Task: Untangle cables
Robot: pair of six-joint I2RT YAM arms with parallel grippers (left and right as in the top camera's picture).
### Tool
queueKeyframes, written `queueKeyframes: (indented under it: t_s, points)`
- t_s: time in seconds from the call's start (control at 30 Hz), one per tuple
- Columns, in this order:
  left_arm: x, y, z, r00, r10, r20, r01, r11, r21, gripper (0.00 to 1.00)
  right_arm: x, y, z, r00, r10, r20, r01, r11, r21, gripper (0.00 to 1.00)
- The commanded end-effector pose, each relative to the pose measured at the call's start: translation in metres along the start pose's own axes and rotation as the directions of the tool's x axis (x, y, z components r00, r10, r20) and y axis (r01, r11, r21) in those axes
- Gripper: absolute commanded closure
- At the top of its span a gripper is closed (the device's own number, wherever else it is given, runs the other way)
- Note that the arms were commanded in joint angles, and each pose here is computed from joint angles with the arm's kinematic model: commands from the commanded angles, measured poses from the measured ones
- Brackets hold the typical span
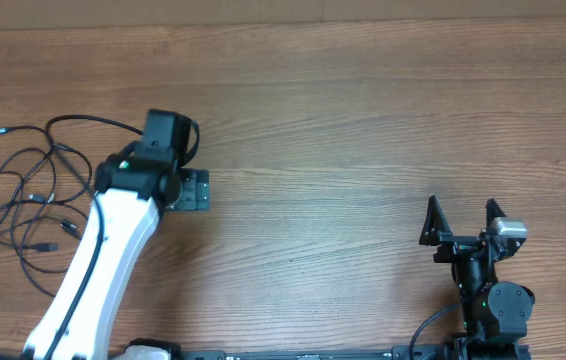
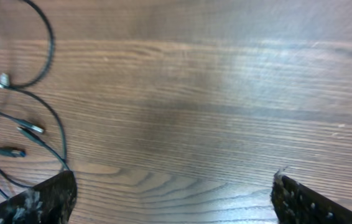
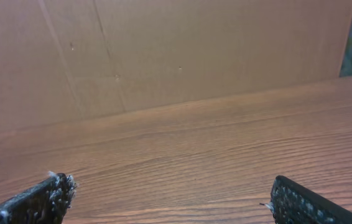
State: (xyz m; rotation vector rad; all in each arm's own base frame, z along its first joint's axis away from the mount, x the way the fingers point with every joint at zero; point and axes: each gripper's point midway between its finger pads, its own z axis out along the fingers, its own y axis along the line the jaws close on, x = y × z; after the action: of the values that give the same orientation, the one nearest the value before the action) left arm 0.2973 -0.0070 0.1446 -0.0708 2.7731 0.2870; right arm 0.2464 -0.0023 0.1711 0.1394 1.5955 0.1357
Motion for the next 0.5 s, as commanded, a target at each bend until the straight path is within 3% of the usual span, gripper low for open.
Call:
queueKeyframes:
  t_s: [0.0,0.17,0.33,0.47]
  points:
    - [-0.005,0.011,-0.036,0.990,-0.049,0.129,0.048,0.999,0.014,0.01,0.001,-0.001,0.000,1.000,-0.004,0.006,0.004,1.000,0.004,0.00]
    - [-0.017,0.021,-0.062,0.944,-0.112,0.310,0.101,0.994,0.051,0.01,0.001,-0.001,0.000,1.000,-0.004,0.006,0.004,1.000,0.004,0.00]
    - [-0.027,0.024,-0.075,0.810,-0.219,0.544,0.156,0.975,0.160,0.01,0.001,-0.001,0.000,1.000,-0.004,0.006,0.004,1.000,0.004,0.00]
    - [-0.015,0.025,-0.079,0.663,-0.302,0.685,0.177,0.952,0.248,0.00,0.001,-0.001,0.000,1.000,-0.004,0.006,0.004,1.000,0.004,0.00]
